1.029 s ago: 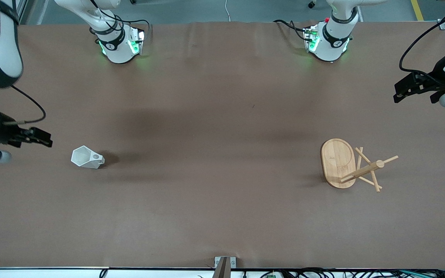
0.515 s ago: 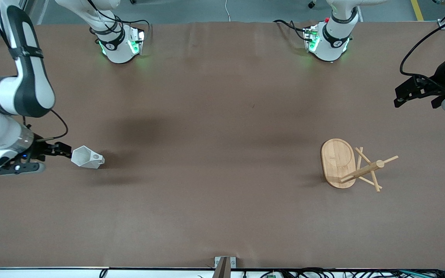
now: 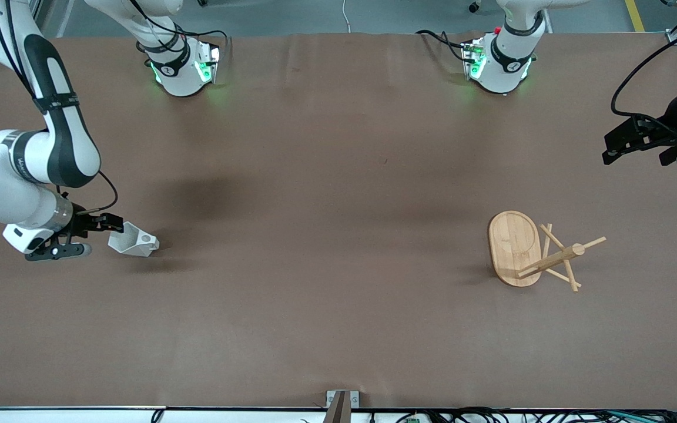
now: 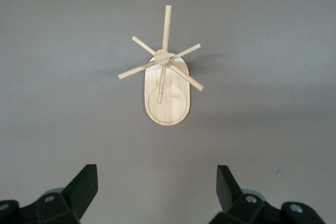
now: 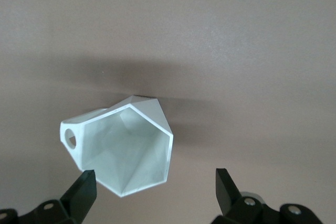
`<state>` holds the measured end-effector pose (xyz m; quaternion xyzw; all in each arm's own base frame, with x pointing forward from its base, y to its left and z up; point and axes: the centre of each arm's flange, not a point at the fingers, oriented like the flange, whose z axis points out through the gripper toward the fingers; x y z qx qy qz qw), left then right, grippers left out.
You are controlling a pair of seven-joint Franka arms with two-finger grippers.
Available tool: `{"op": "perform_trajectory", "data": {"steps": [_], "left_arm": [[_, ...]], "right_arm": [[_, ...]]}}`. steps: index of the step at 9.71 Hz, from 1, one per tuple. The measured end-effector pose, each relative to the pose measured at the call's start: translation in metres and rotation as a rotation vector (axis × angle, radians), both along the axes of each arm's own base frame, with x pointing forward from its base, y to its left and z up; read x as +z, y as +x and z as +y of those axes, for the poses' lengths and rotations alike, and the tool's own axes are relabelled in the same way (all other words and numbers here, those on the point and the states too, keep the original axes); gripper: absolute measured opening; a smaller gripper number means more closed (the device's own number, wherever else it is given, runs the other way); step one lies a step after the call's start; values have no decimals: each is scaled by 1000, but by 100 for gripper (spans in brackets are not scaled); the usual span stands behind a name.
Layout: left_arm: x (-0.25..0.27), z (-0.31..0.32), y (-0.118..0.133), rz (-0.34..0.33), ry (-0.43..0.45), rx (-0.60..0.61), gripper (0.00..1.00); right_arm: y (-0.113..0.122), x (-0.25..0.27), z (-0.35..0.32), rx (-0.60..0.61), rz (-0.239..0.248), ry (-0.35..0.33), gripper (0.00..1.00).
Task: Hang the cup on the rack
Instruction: 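Close the right gripper on the white cup and lift it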
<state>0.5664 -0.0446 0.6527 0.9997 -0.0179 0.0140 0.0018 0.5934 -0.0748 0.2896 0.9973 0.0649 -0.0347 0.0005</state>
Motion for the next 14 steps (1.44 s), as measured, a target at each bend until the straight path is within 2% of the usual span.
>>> {"op": "perform_trajectory", "data": {"steps": [6,11,12,14], "left_arm": [[0,-4,-1,5,0,-7,100],[-2,-1,-2,21,2,-3,100],[-3,-3,-3,29,2,-7,100],[-4,-4,-3,31,2,-9,100]], "right_arm": [[4,-46,-1,1,-59,-5,97],[4,-46,-1,2,-61,-6,16],[4,-44,-1,2,-50,-4,5],[8,-19,2,7,-31,-1,6]]}}
